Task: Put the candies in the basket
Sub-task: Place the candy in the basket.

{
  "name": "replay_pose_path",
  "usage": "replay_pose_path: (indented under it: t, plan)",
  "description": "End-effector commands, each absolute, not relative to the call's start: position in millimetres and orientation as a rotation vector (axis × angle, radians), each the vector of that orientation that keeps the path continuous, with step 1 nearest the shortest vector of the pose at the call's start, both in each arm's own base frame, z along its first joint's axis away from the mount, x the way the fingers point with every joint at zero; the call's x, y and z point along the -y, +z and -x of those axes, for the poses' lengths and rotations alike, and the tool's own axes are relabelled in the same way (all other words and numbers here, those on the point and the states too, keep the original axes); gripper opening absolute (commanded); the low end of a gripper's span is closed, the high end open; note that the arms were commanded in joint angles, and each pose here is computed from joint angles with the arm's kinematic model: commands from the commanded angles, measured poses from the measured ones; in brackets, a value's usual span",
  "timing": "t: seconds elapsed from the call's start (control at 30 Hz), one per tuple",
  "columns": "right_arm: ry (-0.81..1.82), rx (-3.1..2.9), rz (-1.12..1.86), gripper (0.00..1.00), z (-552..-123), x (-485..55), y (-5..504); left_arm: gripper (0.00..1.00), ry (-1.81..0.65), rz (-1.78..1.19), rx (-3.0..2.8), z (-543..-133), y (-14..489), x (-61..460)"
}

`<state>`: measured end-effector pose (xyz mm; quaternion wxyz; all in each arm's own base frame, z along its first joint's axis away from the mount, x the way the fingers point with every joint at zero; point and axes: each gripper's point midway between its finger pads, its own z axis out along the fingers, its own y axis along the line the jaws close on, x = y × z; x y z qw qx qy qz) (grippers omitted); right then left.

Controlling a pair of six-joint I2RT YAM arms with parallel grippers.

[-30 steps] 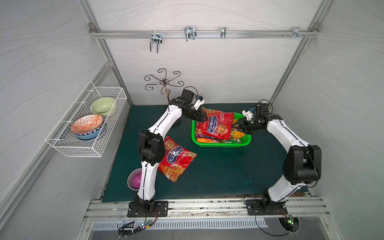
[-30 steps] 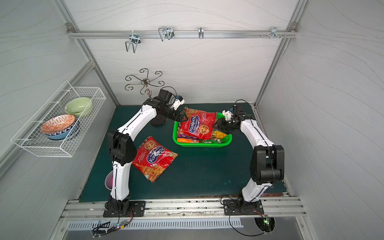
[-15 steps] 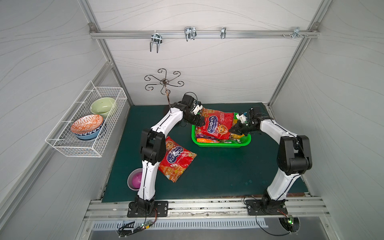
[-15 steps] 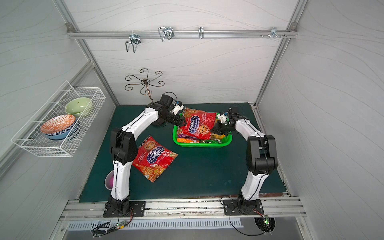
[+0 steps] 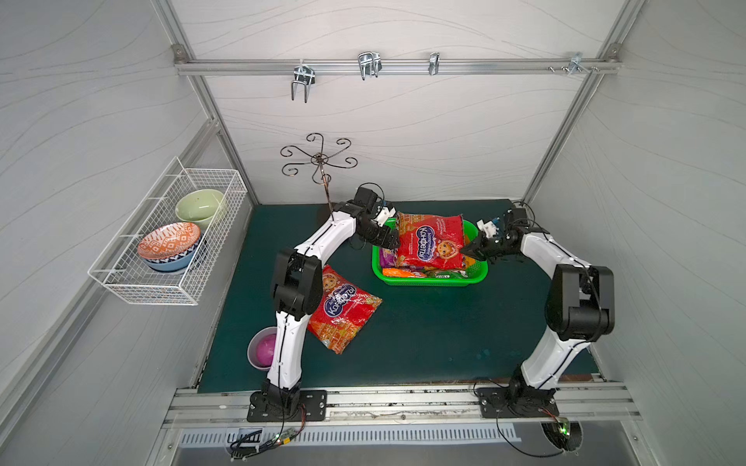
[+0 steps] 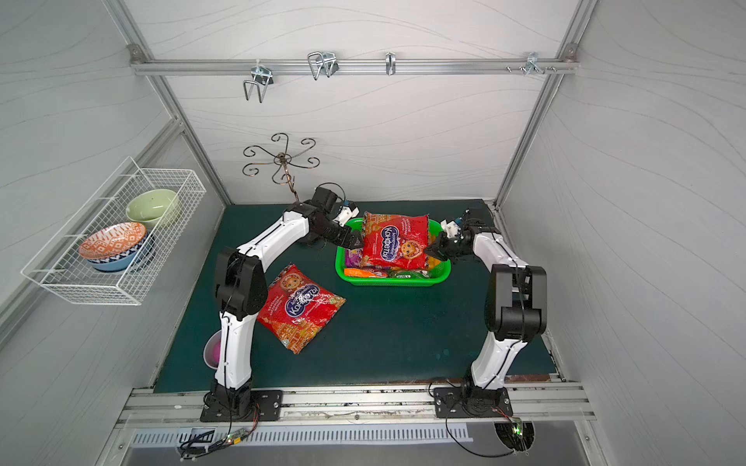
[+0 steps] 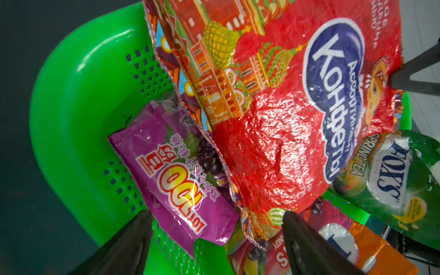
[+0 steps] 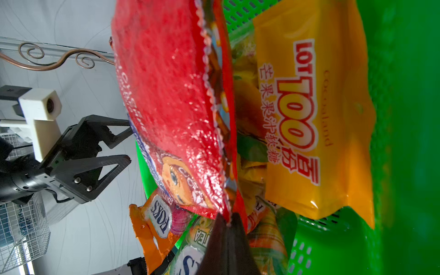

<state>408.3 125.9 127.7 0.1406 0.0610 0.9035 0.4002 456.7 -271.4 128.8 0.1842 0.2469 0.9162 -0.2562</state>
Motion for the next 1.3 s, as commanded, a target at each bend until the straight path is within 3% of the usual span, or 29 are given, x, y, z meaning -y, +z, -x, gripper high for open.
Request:
replay_pose_path:
  t: [0.0, 0.13, 0.23, 0.57, 0.63, 0.7, 0.83, 1.27]
  plan:
    - [1.183, -2.611, -0.186, 0.00, -410, -132, 118, 0.77, -0.770, -0.705, -2.551, -462, 125, 280]
    - [1.199, -2.625, -0.182, 0.00, -411, -133, 117, 0.53, -0.902, -0.720, -2.529, -461, 129, 295]
    - [1.208, -2.625, -0.183, 0.00, -410, -134, 116, 0.44, -0.950, -0.707, -2.525, -463, 131, 301]
    - [1.205, -2.626, -0.170, 0.00, -409, -134, 115, 0.38, -0.889, -0.656, -2.574, -478, 108, 298]
    - [1.202, -2.627, -0.167, 0.00, -409, -134, 115, 0.23, -0.941, -0.676, -2.566, -476, 109, 304]
    - [1.201, -2.627, -0.165, 0.00, -409, -134, 115, 0.18, -0.972, -0.676, -2.570, -475, 108, 307]
    - [1.211, -2.625, -0.166, 0.00, -408, -135, 114, 0.00, -1.039, -0.695, -2.552, -470, 115, 312]
    - [1.264, -2.614, -0.050, 0.00, -393, -169, 135, 0.00, -1.112, -0.530, -2.549, -451, 160, 279]
